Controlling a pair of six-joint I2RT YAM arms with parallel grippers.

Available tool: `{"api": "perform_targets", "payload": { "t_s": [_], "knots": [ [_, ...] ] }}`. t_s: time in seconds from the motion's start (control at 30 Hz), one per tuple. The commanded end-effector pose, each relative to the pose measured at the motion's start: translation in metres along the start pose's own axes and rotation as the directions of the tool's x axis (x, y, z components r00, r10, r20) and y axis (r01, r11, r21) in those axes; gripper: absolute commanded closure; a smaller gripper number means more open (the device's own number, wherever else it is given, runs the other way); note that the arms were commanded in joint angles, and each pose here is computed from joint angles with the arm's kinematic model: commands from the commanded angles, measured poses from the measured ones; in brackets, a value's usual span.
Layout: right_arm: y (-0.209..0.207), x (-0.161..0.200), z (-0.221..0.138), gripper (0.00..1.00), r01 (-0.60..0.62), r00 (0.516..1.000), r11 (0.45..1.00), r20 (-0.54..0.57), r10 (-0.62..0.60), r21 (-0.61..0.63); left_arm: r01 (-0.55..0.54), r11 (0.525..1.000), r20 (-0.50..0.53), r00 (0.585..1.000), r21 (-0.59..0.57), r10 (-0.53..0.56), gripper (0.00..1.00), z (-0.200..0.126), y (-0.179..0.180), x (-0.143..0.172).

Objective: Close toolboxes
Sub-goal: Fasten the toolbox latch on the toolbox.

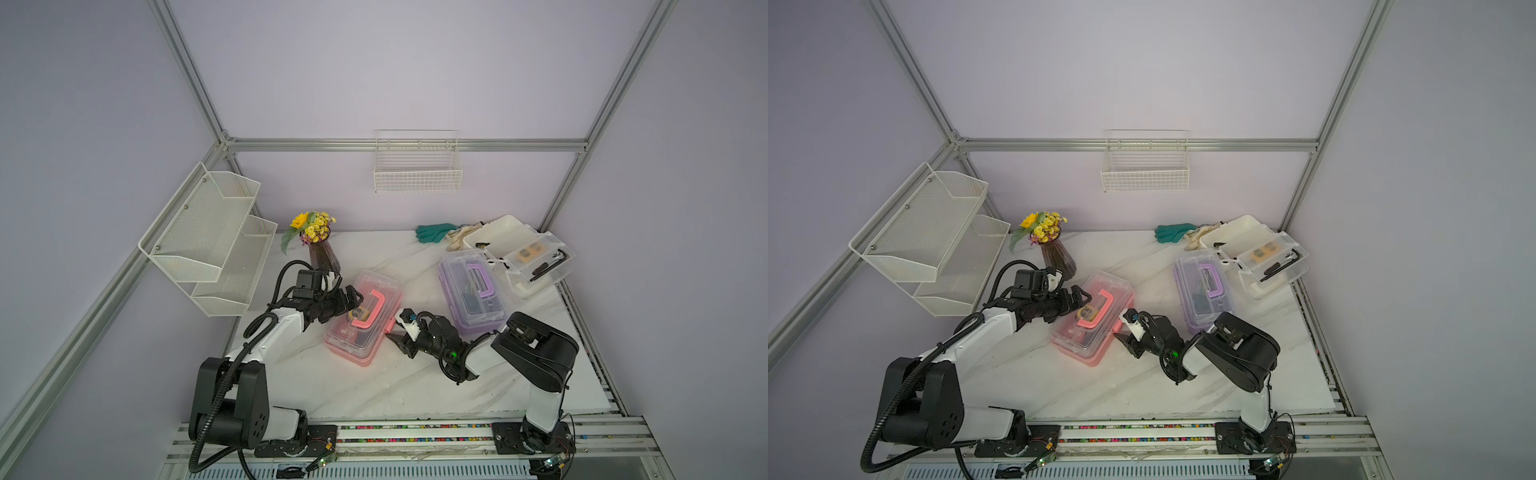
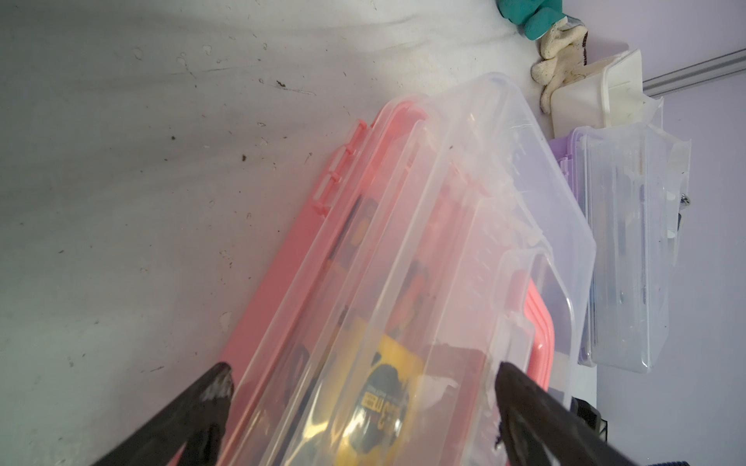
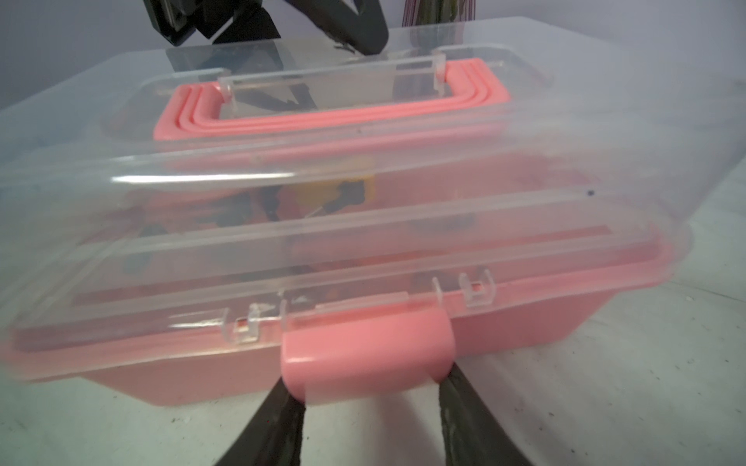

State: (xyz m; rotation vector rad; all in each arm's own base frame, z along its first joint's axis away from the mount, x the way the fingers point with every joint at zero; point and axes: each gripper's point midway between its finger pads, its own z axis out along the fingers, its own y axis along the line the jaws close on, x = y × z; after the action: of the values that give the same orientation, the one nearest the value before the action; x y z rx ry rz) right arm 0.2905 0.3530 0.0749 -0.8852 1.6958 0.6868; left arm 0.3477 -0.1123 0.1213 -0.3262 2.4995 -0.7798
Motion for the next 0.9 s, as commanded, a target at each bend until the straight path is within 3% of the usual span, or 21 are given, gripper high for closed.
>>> {"api": "perform_targets", "payload": {
  "t_s": [0.0,0.87],
  "knots": [
    [-0.001,-0.021,-0.006,0.54,0.029,0.997,1.000,0.067,-0.030,0.010,0.028,1.000,-0.072,0.997,-0.003,-0.028,0.00,0.008,0.007,0.022],
    [-0.002,-0.045,0.014,0.57,0.073,0.997,0.997,-0.005,-0.073,-0.002,0.036,0.999,-0.077,0.996,0.024,-0.034,0.00,0.010,0.004,0.022]
  ]
}}
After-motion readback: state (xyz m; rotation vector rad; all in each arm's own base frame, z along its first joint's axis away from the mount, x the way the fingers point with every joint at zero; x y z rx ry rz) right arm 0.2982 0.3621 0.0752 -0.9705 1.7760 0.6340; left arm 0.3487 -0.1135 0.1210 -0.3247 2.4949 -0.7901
